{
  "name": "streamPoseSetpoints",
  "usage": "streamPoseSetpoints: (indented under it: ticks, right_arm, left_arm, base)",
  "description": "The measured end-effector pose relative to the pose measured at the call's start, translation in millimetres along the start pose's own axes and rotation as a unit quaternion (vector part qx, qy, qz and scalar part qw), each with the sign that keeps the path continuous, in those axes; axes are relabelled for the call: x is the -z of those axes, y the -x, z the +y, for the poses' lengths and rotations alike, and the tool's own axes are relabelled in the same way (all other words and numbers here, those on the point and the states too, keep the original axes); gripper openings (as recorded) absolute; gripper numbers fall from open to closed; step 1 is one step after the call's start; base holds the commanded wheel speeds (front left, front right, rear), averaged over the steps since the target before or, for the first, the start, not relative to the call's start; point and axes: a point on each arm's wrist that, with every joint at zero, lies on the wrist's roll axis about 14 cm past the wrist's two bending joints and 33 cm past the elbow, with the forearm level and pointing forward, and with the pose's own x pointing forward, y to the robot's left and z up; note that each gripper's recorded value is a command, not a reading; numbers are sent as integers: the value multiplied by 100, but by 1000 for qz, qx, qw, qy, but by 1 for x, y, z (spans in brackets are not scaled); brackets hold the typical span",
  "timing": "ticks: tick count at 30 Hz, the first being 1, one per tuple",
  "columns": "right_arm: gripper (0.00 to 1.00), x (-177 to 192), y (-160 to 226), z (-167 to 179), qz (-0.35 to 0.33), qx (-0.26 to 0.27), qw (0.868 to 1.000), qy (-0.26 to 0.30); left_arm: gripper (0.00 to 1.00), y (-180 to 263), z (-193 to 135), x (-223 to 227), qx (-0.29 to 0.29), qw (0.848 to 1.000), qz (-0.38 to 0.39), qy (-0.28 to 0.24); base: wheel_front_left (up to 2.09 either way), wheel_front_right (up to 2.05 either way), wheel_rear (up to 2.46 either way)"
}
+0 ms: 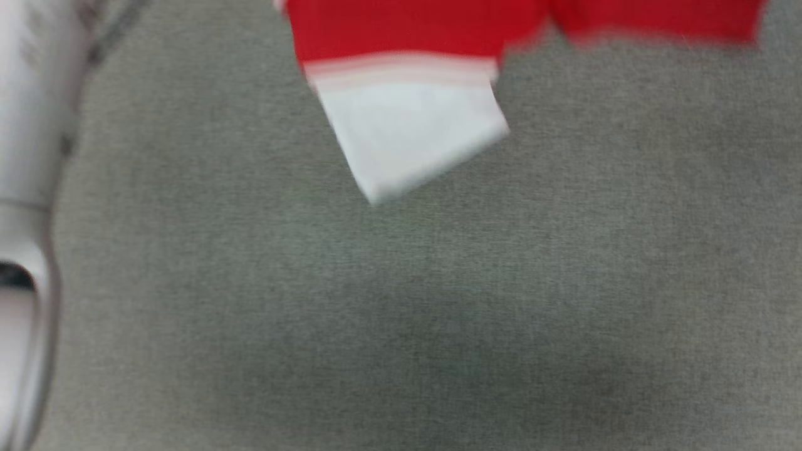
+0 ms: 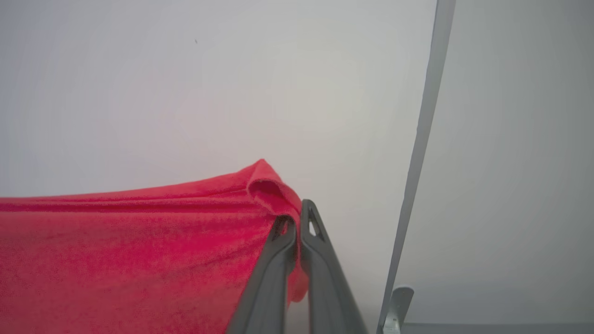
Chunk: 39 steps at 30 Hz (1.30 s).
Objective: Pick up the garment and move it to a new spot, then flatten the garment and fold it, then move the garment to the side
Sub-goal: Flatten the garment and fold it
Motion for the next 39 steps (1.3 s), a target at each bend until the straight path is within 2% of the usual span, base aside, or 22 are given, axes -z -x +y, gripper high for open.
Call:
streamPoseSetpoints:
  ticks: [6, 9, 13, 16, 18, 21, 23, 27, 30, 33, 39]
  right_arm:
    - [0, -34, -3, -10, -61, 16, 998, -11]
    - [0, -28, 0, -8, -54, 15, 998, -8]
    - [0, 13, 11, -1, -10, 3, 1000, 1]
    - [0, 42, 25, 10, 14, -17, 1000, -2]
    - [0, 60, 38, 17, 32, -33, 999, -3]
    - [0, 93, 66, 14, 70, -48, 996, 3]
    - [0, 115, 89, 7, 99, -54, 994, 4]
    - [0, 150, 138, -1, 148, -68, 987, -9]
    - [0, 169, 174, -7, 181, -76, 980, -9]
    - [0, 177, 204, -4, 201, -91, 975, -9]
    - [0, 164, 242, -11, 199, -90, 976, -8]
  left_arm:
    - [0, -27, -19, -36, 19, 997, -57, 46]
    - [0, -26, -22, -45, 30, 994, -72, 72]
    - [0, -4, -12, 2, 23, 995, -25, 91]
    - [0, 23, -1, 43, 2, 991, 19, 129]
    - [0, 43, 8, 65, -6, 990, 46, 132]
    - [0, 81, 12, 94, -12, 982, 77, 172]
    - [0, 115, 13, 120, -7, 977, 122, 173]
    - [0, 180, 23, 148, -30, 963, 160, 214]
    - [0, 218, 26, 155, -42, 958, 173, 225]
    - [0, 247, 29, 154, -59, 953, 179, 239]
    - [0, 295, 20, 147, -73, 948, 197, 240]
  base:
    - [0, 0, 0]
    - [0, 0, 0]
    - [0, 0, 0]
    - [0, 0, 0]
    - [0, 0, 0]
    - [0, 0, 0]
    - [0, 0, 0]
    - [0, 0, 0]
    - [0, 0, 0]
    - [0, 0, 0]
    - [0, 0, 0]
